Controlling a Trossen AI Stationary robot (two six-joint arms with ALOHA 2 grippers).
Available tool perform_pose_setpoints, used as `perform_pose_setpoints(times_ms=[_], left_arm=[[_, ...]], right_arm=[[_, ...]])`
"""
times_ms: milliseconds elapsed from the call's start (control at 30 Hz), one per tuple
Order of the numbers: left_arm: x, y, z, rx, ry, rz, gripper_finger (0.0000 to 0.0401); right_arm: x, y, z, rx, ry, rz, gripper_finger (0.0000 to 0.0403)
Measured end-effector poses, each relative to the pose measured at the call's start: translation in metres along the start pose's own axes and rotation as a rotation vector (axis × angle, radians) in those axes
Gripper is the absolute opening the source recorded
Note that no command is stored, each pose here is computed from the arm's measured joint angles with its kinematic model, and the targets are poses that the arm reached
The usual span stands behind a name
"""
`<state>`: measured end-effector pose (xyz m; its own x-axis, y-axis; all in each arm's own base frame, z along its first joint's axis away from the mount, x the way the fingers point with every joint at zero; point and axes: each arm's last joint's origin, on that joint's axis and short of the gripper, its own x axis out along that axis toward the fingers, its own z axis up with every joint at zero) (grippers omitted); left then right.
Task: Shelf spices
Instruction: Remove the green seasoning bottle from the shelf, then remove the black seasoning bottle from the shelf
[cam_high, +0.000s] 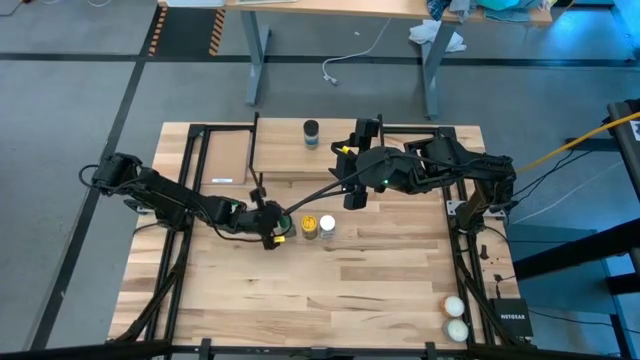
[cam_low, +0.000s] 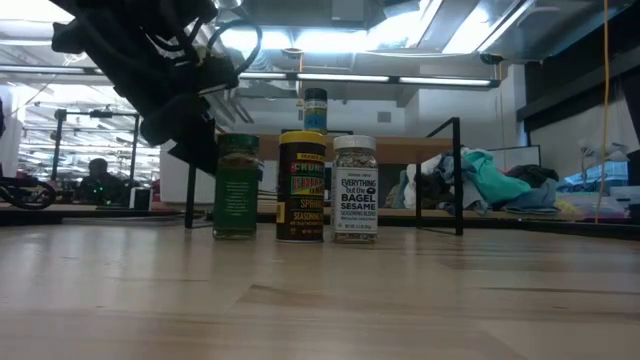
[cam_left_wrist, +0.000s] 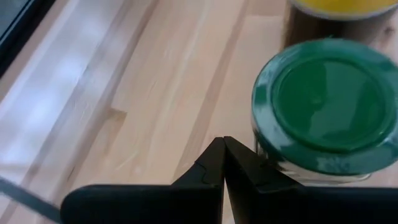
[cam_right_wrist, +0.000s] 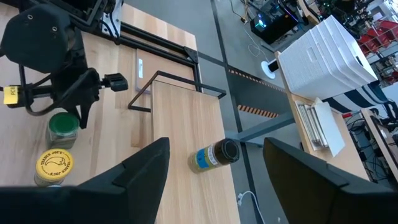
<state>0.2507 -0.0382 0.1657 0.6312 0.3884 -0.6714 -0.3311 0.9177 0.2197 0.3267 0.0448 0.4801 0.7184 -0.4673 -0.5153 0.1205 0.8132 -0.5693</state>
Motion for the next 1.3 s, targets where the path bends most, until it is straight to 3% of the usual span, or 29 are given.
perform_pose_setpoints(times_ms=[367, 533, 667, 833, 1100, 1300], left_arm=[[-0.007, -0.002, 0.011, 0.013, -0.052, -0.014, 0.0], [-0.037, 0.002, 0.032, 0.054, -0.18, 0.05, 0.0], [-0.067, 0.022, 0.05, 0.06, -0.303, 0.102, 0.0018], [-0.093, 0.052, 0.066, 0.107, -0.445, 0.164, 0.0097], [-0.096, 0.08, 0.075, 0.078, -0.496, 0.272, 0.0267], [-0.096, 0.09, 0.08, -0.052, -0.548, 0.301, 0.0314]], right_arm=[[0.0, -0.001, 0.0, -0.002, 0.006, -0.03, 0.0264], [0.0, -0.002, 0.0, -0.017, 0.008, -0.053, 0.0264], [0.0, -0.002, 0.002, -0.014, -0.008, -0.049, 0.0264], [0.001, -0.005, 0.008, 0.001, -0.066, -0.048, 0.0264], [-0.002, -0.012, 0.022, -0.006, -0.175, -0.147, 0.0264], [-0.001, -0.015, 0.023, 0.021, -0.186, -0.165, 0.0264]])
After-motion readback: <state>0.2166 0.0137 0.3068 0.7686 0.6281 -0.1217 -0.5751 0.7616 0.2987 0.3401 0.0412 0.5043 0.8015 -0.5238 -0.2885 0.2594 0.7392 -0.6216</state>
